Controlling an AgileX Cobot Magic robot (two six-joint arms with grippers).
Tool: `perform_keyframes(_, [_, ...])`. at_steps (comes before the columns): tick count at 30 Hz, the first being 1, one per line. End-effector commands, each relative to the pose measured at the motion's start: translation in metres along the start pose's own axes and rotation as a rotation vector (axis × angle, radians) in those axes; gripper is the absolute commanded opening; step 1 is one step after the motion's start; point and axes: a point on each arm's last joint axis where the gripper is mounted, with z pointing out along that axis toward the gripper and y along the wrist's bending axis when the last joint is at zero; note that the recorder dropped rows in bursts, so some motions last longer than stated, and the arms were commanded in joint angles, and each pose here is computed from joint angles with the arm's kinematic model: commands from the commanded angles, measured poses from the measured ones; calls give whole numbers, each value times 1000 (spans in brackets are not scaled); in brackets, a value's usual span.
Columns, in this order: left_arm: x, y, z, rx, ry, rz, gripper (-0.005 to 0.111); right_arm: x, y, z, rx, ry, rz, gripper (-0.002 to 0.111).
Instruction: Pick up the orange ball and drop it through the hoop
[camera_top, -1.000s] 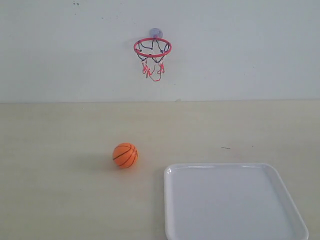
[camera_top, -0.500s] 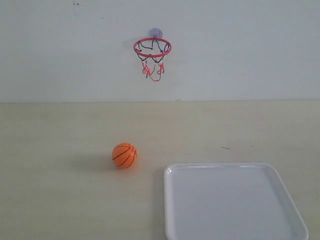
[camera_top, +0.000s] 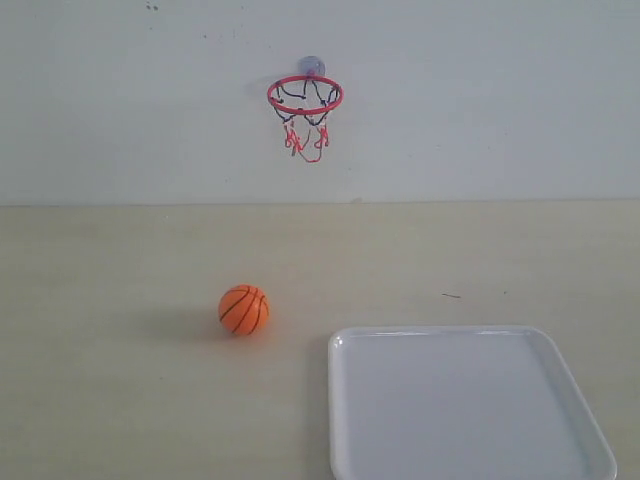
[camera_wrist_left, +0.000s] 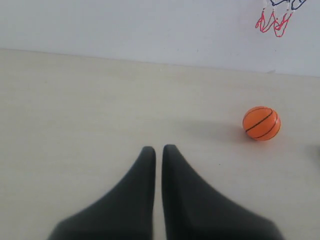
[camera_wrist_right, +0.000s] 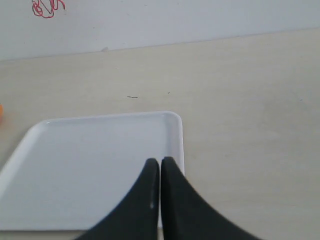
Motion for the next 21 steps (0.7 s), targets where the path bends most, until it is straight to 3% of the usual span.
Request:
perform_keyframes(1, [1, 0, 0, 1, -4, -4, 4, -1, -1, 0, 9, -9, -19, 0])
perform_keyframes(21, [1, 0, 0, 1, -4, -4, 4, -1, -1, 0, 8, -8, -11, 0])
